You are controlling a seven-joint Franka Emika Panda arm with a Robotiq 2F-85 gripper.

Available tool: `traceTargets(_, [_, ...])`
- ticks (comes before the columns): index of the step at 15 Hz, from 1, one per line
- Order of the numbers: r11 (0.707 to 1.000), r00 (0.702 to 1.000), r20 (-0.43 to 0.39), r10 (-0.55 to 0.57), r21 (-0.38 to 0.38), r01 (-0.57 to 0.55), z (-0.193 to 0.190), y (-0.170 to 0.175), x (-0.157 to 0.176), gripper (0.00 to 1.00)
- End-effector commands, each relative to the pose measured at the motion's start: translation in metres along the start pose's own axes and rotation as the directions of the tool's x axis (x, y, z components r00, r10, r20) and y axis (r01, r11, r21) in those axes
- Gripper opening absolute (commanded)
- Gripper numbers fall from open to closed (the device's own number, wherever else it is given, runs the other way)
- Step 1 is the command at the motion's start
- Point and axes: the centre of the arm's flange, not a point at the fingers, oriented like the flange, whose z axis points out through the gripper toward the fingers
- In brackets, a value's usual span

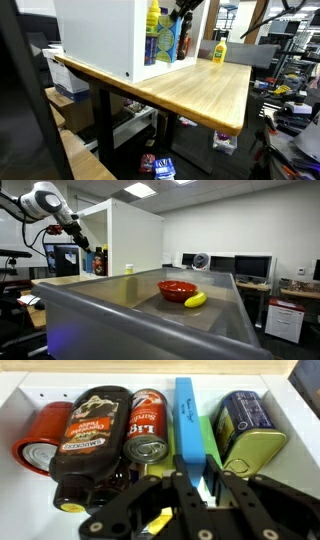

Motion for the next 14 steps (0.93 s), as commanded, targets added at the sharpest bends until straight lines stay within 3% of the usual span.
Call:
traceTargets(1, [1.0, 1.0, 0.003, 0.019, 0.001, -0.019, -0.019, 0.015, -0.016, 0.06])
traceTargets(8, [0.998, 0.997, -0.043, 0.059, 0.008, -0.058, -0.045, 0.032, -0.04, 0.06])
traceTargets(14, [0.992, 0.995, -0.053, 0.082, 0.099, -0.076, -0.067, 0.044, -0.057, 0.06])
